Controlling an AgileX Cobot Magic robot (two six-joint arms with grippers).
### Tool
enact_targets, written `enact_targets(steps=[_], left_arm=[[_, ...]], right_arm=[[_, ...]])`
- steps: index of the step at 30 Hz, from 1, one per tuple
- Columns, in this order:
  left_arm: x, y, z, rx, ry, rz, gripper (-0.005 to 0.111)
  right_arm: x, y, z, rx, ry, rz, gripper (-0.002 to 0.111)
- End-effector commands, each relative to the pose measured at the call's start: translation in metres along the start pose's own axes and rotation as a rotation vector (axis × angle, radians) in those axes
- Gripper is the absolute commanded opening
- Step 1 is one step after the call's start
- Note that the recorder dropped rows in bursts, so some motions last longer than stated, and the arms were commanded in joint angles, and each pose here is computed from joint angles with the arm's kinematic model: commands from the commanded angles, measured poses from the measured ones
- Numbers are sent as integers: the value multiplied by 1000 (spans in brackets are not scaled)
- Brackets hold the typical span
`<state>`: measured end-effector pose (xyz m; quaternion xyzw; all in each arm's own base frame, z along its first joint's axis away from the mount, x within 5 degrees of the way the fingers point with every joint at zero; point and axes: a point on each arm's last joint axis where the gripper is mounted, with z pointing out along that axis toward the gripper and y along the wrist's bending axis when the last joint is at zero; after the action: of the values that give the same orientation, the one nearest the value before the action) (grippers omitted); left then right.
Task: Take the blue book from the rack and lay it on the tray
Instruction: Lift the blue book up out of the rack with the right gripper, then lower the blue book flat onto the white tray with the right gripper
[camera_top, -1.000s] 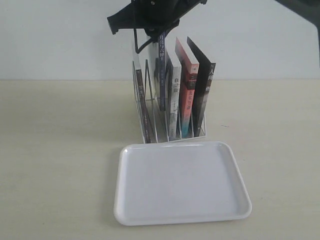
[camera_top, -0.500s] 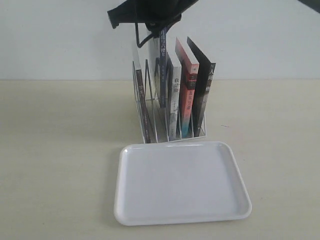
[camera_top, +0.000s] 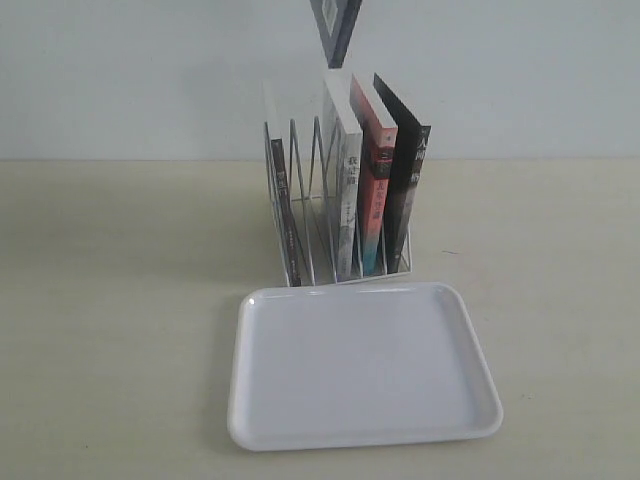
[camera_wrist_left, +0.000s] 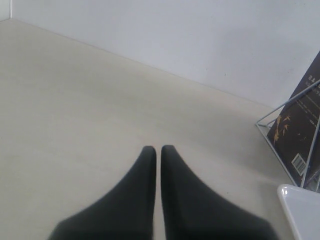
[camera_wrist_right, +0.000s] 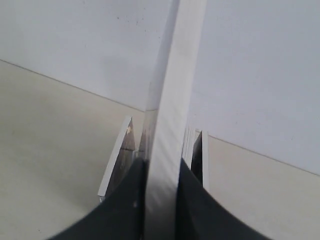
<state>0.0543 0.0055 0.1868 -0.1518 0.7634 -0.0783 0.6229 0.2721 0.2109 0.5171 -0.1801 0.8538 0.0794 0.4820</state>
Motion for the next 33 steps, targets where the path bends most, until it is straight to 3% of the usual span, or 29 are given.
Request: enact_targets(steps=[1, 7, 15, 19, 25, 33], left_arm=[[0, 0, 0, 4, -12, 4, 4], [0, 0, 0, 4, -12, 4, 4], [0, 0, 0, 4, -12, 4, 4], [0, 0, 0, 4, -12, 4, 4], [0, 0, 0, 4, -12, 4, 4], [0, 0, 0, 4, -12, 4, 4]], right_arm=[[-11, -15, -44, -1, -122, 7, 0], [9, -27, -70, 6, -89, 5, 0], [73, -58, -97, 167, -4, 80, 0], [103, -67, -109, 183, 28, 100, 0], [141, -67, -77, 260, 161, 73, 0], [161, -48, -8, 312, 365, -31, 0]])
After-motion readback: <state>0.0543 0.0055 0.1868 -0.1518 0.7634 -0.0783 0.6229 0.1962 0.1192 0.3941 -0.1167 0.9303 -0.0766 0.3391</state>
